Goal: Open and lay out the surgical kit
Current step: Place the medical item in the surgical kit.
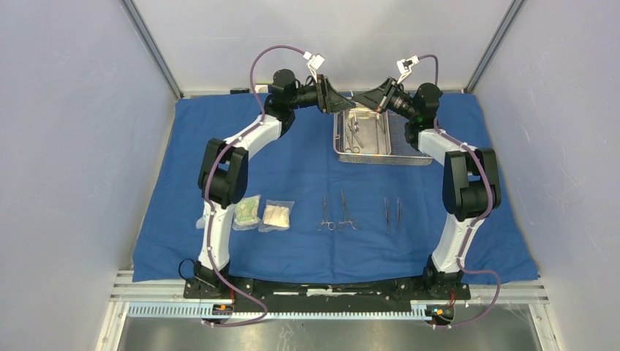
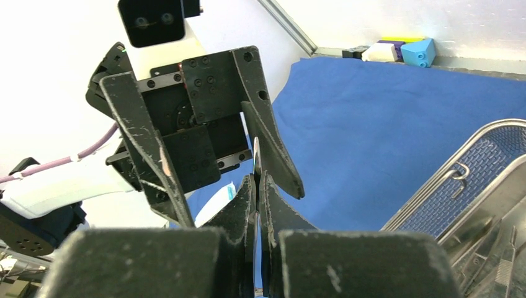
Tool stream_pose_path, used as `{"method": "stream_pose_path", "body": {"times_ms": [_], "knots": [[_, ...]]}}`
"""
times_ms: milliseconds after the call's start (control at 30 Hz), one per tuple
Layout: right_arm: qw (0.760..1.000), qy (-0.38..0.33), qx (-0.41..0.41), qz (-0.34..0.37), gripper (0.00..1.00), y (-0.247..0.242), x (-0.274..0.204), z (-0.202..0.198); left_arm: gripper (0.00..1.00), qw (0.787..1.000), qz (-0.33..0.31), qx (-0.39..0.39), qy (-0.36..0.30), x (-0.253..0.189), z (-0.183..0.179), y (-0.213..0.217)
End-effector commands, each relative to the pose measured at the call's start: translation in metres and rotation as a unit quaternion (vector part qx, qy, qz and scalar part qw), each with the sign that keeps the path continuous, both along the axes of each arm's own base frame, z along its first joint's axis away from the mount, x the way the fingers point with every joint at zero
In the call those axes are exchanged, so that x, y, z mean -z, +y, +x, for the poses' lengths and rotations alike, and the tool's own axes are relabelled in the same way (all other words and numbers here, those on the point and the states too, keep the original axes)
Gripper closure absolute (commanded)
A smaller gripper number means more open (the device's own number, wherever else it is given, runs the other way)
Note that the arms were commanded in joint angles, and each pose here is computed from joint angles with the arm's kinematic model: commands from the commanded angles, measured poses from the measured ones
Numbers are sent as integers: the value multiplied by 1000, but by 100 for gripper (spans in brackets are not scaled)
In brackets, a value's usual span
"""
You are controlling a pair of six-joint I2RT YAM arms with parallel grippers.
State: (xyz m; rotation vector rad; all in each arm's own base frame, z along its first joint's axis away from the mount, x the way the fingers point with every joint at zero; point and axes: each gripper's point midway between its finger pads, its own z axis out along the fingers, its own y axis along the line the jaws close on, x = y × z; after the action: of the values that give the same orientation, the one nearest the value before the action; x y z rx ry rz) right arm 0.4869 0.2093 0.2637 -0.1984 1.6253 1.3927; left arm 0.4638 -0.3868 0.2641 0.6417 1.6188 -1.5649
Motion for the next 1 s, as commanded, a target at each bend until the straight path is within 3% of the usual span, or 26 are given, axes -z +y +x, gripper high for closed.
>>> {"method": "stream_pose_path", "body": {"times_ms": [0,167,433,600,967], "knots": [[998,-51,-9,23,100,1,-42,-17,29,1000,-16,21,-14,-10,-7,-4],[999,-43,-8,31,100,1,-41,-17,39,998,-30,46,-17,-15,-17,-9],[998,-35,-9,43,100,1,-41,-17,44,997,-40,65,-10,-13,-25,-14],[998,-33,-9,46,100,1,-41,-17,56,996,-47,74,-8,-13,-28,-17],[998,-32,-9,47,100,0,-41,-18,64,996,-50,73,-4,-15,-26,-20]]}}
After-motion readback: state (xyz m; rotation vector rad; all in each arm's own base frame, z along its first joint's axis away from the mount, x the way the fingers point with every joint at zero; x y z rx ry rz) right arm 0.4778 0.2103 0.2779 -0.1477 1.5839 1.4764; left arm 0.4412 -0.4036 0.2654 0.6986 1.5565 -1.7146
